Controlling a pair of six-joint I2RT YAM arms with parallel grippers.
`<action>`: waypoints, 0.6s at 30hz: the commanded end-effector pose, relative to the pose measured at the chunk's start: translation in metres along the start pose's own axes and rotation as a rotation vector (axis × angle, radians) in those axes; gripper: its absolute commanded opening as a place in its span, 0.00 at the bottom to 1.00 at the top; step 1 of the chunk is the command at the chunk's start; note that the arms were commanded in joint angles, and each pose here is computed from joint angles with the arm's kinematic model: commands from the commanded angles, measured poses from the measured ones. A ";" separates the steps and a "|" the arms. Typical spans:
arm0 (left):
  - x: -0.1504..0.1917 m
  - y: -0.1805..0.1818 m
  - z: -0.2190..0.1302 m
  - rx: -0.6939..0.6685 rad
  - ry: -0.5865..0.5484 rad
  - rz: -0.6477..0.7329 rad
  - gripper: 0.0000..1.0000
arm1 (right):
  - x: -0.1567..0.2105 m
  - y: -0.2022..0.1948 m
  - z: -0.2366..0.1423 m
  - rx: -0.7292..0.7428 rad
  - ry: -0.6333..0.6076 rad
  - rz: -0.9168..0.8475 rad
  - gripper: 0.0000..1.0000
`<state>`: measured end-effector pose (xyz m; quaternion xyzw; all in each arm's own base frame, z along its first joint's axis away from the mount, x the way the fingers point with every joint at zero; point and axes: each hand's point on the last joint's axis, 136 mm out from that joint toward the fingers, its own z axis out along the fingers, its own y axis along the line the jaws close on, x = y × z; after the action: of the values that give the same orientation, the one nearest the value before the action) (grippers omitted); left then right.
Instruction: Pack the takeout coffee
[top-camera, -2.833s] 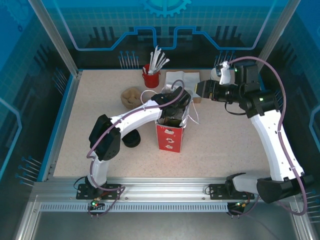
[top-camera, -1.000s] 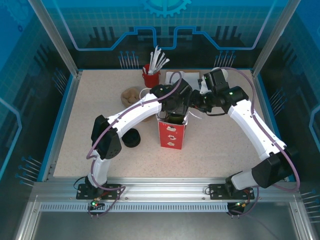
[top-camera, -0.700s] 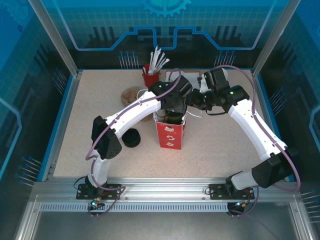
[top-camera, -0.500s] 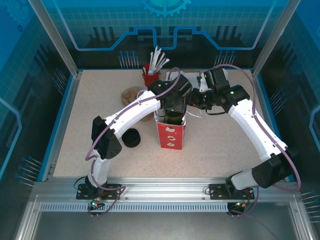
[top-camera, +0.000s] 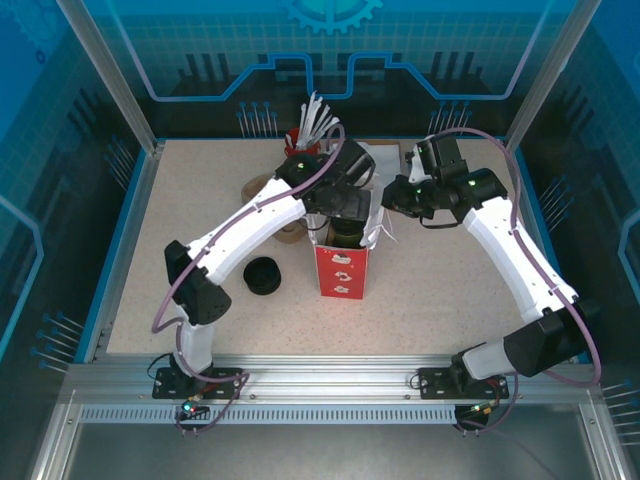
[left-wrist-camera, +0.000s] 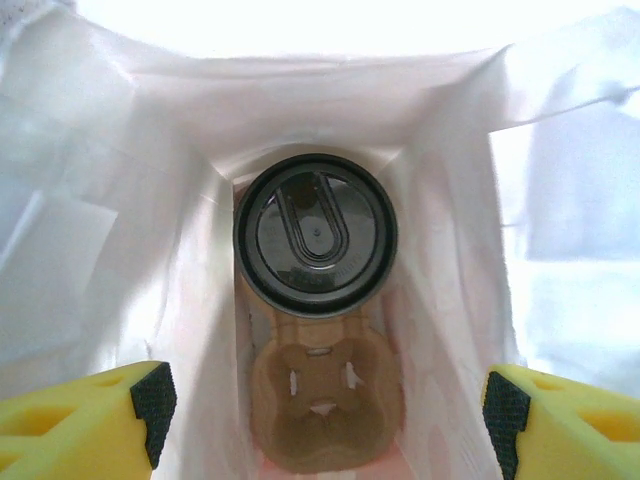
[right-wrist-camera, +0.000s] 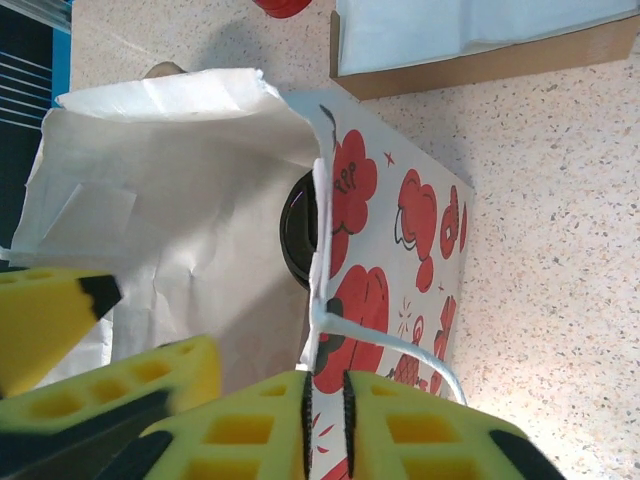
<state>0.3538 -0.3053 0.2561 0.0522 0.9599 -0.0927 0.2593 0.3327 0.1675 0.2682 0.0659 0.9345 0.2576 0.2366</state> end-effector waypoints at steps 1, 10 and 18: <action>-0.001 -0.005 -0.042 0.108 -0.032 0.033 0.82 | -0.002 0.002 -0.009 -0.039 0.003 0.002 0.25; -0.046 0.020 -0.122 0.287 -0.296 -0.057 0.83 | -0.014 0.020 -0.017 -0.122 0.006 -0.076 0.48; -0.083 0.104 -0.134 0.231 -0.494 -0.203 0.87 | -0.028 0.021 0.008 -0.106 0.056 -0.156 0.53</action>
<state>0.3600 -0.1924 0.3896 -0.0337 0.8698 -0.2281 0.4363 0.3560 0.1806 0.2875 -0.0020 0.9258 0.2912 0.2410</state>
